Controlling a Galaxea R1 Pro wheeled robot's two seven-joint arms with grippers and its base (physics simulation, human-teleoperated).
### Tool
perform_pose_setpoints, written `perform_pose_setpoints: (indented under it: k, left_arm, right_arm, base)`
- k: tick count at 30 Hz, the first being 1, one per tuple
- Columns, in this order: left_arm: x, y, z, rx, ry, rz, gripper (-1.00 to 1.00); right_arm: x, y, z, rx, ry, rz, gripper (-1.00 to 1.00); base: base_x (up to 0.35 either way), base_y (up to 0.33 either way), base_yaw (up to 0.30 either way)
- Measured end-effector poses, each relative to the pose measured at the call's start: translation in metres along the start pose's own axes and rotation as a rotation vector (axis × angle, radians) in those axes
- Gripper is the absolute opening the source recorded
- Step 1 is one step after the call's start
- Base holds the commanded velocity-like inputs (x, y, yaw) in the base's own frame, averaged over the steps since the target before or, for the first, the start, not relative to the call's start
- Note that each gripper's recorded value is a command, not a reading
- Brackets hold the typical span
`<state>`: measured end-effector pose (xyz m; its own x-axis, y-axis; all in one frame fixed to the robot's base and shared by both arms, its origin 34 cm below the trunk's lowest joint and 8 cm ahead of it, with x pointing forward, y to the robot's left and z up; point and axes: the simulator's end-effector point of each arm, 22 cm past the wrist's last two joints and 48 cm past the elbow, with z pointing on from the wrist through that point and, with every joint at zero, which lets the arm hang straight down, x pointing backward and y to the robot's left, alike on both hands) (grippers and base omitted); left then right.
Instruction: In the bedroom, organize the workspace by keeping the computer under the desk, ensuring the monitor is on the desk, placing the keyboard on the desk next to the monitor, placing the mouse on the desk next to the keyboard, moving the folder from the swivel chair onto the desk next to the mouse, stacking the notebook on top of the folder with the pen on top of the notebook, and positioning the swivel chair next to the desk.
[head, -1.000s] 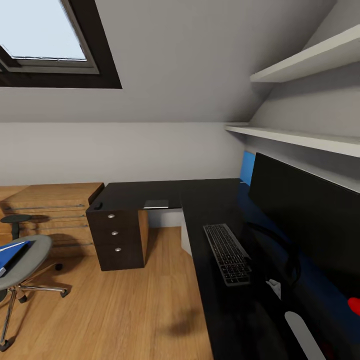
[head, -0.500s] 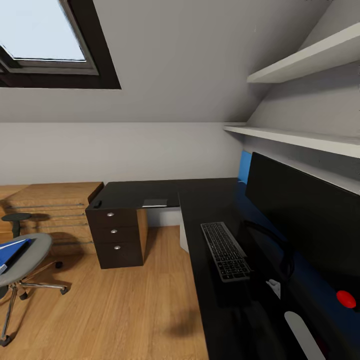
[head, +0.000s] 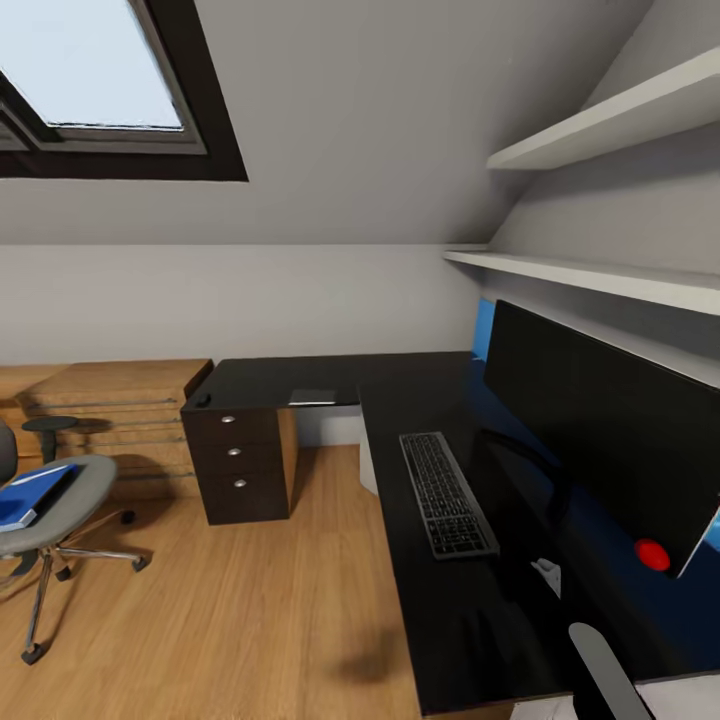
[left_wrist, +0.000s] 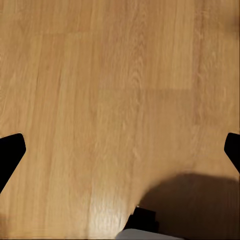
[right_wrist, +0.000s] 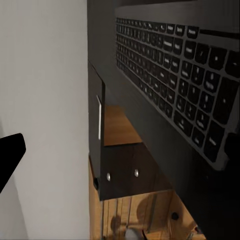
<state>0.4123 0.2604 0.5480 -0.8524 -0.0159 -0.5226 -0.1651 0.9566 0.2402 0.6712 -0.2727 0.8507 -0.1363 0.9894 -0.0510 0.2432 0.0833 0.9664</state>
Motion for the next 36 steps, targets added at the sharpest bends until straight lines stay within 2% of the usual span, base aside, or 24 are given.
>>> perform_pose_setpoints:
  k: [17,36]
  left_arm:
    - [0.0,0.0,0.0,-0.001,0.001,0.0,1.0]
    - [0.001,0.001,0.0,-0.003,0.001,-0.001,1.0]
  right_arm:
    - [0.0,0.0,0.0,0.001,0.0,-0.003,1.0]
    - [0.002,-0.027,0.0,0.06,-0.002,0.003,1.0]
  base:
    - [-0.336,0.0,0.0]
    - [-0.336,0.0,0.0]
